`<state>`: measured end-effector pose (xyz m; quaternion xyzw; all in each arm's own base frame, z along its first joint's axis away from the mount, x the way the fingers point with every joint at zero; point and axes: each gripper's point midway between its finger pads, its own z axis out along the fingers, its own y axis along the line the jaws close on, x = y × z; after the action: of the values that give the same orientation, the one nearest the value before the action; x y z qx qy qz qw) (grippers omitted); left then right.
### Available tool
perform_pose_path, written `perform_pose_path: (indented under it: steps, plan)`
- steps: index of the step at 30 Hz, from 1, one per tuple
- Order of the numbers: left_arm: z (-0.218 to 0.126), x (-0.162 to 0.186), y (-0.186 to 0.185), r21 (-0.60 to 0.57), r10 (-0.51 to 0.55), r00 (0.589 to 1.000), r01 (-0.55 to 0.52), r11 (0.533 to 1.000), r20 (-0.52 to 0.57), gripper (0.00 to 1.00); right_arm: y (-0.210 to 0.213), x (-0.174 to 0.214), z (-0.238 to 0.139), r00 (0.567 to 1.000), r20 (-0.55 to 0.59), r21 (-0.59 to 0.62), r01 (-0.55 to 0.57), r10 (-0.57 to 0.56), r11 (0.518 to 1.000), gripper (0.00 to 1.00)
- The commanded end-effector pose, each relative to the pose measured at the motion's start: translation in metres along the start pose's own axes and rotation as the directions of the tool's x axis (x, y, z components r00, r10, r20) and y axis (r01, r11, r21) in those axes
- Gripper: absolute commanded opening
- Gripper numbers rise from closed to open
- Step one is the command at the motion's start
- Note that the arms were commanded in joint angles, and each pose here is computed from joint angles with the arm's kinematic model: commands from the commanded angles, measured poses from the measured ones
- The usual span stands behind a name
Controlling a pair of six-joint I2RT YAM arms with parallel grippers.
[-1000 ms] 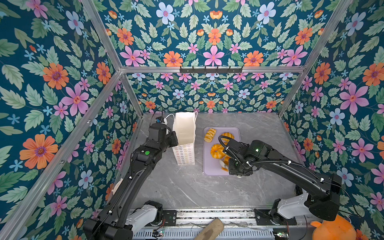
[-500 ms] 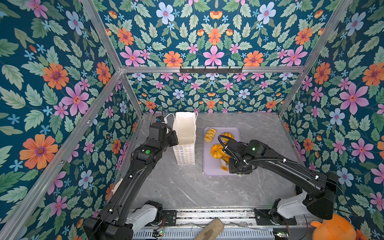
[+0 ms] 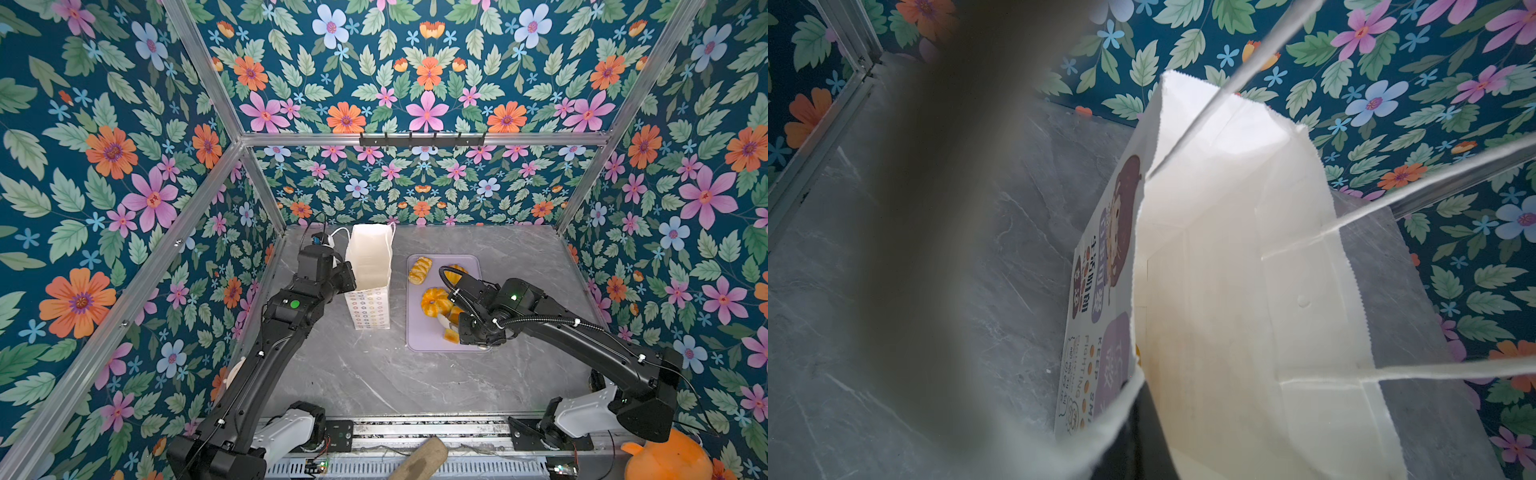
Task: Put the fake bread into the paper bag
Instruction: 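Move the tongs over the yellow segmented bun on the tray, then lower the tongs around the yellow segmented bun and squeeze shut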
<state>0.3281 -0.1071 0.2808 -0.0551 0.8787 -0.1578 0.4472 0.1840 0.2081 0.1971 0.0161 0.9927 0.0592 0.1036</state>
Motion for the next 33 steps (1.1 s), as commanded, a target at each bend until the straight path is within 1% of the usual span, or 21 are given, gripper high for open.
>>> perform_pose_path:
  steps: [1, 14, 27, 33]
  plan:
    - [0.001, -0.002, -0.002, 0.007, 0.008, 1.000, -0.008, 1.000, 0.007, 0.00, -0.007, 0.003, -0.003, 1.000, -0.005, 0.029, -0.003, 0.003, 1.000, 0.49]
    - [0.000, 0.001, 0.001, 0.000, 0.004, 1.000, -0.004, 1.000, 0.008, 0.00, 0.001, -0.006, 0.007, 1.000, -0.013, 0.039, -0.007, 0.008, 0.999, 0.51]
    - [0.003, 0.005, 0.002, 0.002, 0.004, 1.000, -0.004, 1.000, 0.000, 0.00, -0.003, -0.007, 0.029, 0.998, -0.045, 0.064, -0.030, 0.033, 0.998, 0.51]
    - [0.003, 0.006, 0.002, -0.001, 0.003, 1.000, -0.003, 1.000, 0.000, 0.00, 0.002, -0.008, 0.034, 0.998, -0.055, 0.050, -0.033, 0.036, 0.998, 0.52]
